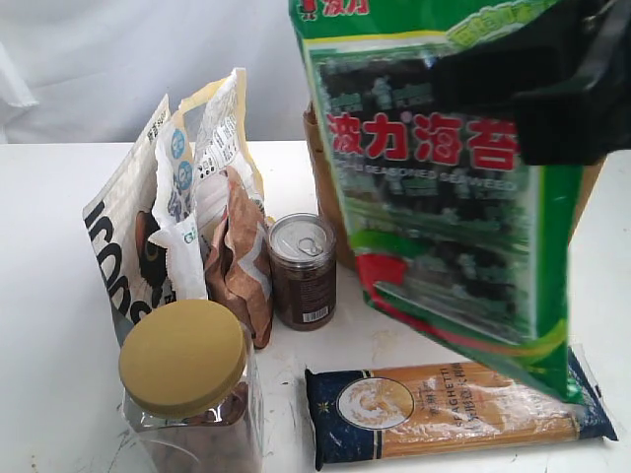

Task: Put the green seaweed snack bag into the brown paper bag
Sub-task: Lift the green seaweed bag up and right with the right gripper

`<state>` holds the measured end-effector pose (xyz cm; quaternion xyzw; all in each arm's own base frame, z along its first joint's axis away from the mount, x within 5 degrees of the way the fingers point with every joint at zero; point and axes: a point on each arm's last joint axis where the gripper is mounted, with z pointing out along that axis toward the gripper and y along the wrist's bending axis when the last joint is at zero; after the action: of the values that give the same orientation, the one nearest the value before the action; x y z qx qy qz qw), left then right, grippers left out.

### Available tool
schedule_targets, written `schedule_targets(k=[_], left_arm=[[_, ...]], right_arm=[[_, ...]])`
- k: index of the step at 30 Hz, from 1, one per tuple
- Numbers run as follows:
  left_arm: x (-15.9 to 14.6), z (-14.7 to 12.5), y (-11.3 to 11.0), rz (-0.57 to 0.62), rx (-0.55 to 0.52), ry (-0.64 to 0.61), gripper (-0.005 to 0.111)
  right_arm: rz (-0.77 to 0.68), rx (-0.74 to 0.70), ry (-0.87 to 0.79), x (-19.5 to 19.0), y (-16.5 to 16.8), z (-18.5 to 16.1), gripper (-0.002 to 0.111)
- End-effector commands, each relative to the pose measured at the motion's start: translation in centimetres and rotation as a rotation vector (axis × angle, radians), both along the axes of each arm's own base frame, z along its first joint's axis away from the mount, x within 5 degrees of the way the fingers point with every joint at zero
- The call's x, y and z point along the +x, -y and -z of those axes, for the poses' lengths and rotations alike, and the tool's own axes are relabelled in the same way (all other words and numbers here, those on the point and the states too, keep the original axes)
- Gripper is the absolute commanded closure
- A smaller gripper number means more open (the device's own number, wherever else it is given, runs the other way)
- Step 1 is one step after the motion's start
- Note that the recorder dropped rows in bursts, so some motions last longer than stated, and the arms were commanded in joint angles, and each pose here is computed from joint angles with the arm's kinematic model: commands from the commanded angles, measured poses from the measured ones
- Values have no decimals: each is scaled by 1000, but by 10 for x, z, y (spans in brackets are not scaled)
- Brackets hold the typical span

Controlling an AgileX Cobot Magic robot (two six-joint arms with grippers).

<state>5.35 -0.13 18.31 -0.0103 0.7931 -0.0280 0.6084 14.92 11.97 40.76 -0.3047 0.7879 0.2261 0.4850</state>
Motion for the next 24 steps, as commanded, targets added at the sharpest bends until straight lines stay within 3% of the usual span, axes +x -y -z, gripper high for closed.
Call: schedule_targets(k=[1,9,15,24], left_arm=[[0,1,0,5,1,9,107],[0,1,0,5,1,9,107],[0,1,0,5,1,9,107],[0,1,0,5,1,9,107]], right_arm=[[115,-101,30,-18,29,-28,108],[261,-179,132,-31,56,-61,108],[422,-225,334,-15,67,-77,108],[354,-205,459,28,32,-75,108]])
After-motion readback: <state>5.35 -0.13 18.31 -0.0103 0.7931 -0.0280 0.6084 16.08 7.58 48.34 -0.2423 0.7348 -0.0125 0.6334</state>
